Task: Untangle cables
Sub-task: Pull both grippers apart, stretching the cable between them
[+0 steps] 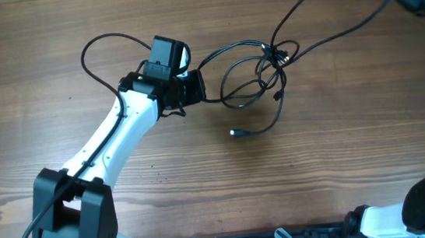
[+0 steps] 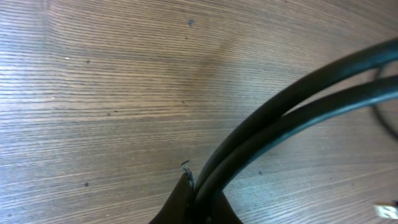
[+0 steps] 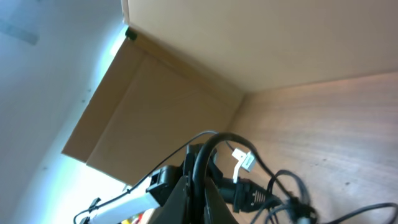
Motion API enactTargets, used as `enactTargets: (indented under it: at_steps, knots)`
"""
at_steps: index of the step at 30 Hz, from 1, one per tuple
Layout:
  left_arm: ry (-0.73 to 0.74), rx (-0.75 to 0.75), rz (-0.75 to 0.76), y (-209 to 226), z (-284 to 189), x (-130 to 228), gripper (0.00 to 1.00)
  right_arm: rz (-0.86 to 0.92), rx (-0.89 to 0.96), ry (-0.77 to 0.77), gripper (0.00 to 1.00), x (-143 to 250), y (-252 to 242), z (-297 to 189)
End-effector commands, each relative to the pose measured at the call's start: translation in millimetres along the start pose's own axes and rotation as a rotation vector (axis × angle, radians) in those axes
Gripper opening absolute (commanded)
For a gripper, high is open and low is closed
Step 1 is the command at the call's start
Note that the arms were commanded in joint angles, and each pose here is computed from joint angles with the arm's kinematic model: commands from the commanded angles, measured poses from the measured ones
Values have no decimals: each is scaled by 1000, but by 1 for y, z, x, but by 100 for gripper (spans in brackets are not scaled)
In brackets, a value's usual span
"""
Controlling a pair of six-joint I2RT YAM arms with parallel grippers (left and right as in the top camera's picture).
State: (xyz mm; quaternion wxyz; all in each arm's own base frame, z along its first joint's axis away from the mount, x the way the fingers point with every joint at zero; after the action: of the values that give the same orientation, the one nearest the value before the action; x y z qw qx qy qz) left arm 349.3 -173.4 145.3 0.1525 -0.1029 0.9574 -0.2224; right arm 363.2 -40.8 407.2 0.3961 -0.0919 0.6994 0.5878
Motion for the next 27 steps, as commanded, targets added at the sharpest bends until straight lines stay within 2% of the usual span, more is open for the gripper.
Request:
enactTargets:
  at_steps: [1,4,6,7,9,14,18,22,27]
  knots:
    - [-59,-54,-18,13,-4,-12,4,16,-70,96,5,20,-23,31]
    - [-74,-64,-46,23,-7,-20,4,50,-95,120,5,34,-49,55]
    - [-90,-69,-72,31,-10,-28,4,135,-23,90,5,51,-88,73]
    - [-97,-67,-78,33,-12,-30,4,162,39,78,5,59,-104,79]
    - [-108,-56,-64,30,-18,-31,4,235,280,93,5,90,-145,90]
    - [-176,-14,55,15,-40,-36,4,239,593,224,4,135,-173,103]
    - [-332,-21,37,17,-87,-62,4,340,845,232,4,149,-195,71]
    - [-536,2,-19,29,-151,-94,4,443,936,158,4,142,-208,18]
    - [-707,9,-81,47,-215,-112,4,540,1083,78,4,141,-221,-42]
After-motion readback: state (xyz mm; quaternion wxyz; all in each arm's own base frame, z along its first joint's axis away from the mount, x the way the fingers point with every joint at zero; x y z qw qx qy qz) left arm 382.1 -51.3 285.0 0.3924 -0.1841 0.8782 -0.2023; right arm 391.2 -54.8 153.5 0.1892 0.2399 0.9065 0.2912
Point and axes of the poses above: each gripper's point midway between its finger pads, its own z axis out along the fingers, its own y axis along the line the jaws close on, x = y × z, the point moved 5 cm from there along -z, back along the fingers, and after that the axes turned 8 degrees about -z, right-handed, at the moved point
